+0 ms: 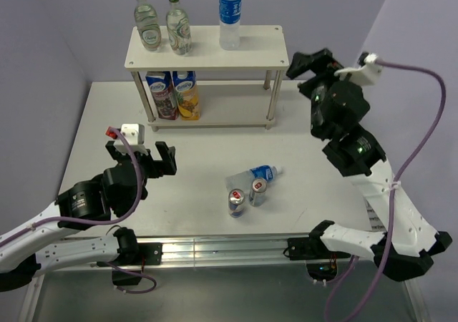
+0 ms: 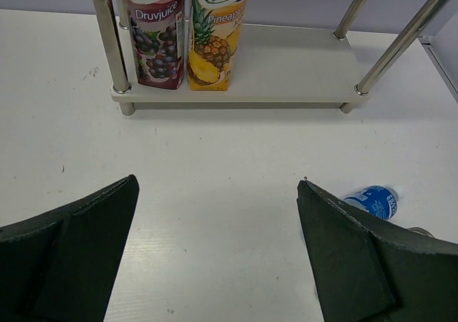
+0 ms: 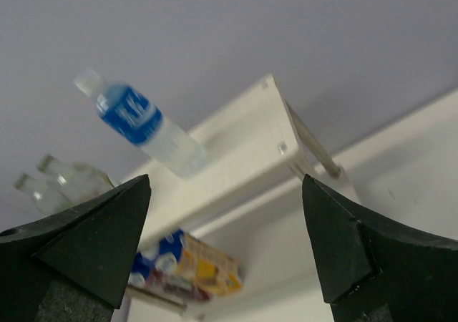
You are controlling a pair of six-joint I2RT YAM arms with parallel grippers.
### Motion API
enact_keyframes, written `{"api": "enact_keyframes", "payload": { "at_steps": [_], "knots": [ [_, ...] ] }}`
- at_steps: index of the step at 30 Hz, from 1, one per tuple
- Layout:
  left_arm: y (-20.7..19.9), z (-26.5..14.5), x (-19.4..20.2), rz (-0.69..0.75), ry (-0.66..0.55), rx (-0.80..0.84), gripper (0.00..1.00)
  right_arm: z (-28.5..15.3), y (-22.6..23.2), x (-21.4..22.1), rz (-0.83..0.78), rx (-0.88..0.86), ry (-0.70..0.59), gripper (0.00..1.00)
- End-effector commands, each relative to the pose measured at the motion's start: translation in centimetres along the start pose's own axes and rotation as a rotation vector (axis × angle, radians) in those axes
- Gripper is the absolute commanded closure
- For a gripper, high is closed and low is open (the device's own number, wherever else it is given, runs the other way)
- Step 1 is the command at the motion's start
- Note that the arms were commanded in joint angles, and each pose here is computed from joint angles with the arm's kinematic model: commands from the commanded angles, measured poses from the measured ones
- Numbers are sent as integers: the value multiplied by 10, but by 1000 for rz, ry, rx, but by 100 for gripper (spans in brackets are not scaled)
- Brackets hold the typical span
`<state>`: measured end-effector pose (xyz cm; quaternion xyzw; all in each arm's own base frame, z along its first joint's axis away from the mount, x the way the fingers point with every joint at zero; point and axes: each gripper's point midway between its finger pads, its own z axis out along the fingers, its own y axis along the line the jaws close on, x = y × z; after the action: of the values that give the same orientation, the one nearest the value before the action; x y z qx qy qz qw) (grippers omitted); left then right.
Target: Place and organize the beverage onto the shelf
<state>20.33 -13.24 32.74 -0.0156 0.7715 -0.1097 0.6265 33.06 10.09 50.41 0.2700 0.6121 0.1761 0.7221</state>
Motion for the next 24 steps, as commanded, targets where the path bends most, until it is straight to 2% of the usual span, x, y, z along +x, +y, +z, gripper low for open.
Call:
{"api": "enact_keyframes", "payload": {
  "at_steps": [1,6,9,15,24],
  "knots": [
    [-4,-3,-4,-25,-3,36,1,-16,-52,120,-56,115,289,7],
    [-10,-4,-4,-31,1,70,1,-58,-123,222,-163,238,556,7],
    [-12,-5,-4,-35,4,86,1,-85,-154,259,-163,308,663,7],
    [-15,-7,-5,-41,5,106,1,-128,-187,293,-118,388,809,7],
    [-13,-12,-8,-69,-2,131,2,-156,-213,333,-99,444,927,7]
  ]
}}
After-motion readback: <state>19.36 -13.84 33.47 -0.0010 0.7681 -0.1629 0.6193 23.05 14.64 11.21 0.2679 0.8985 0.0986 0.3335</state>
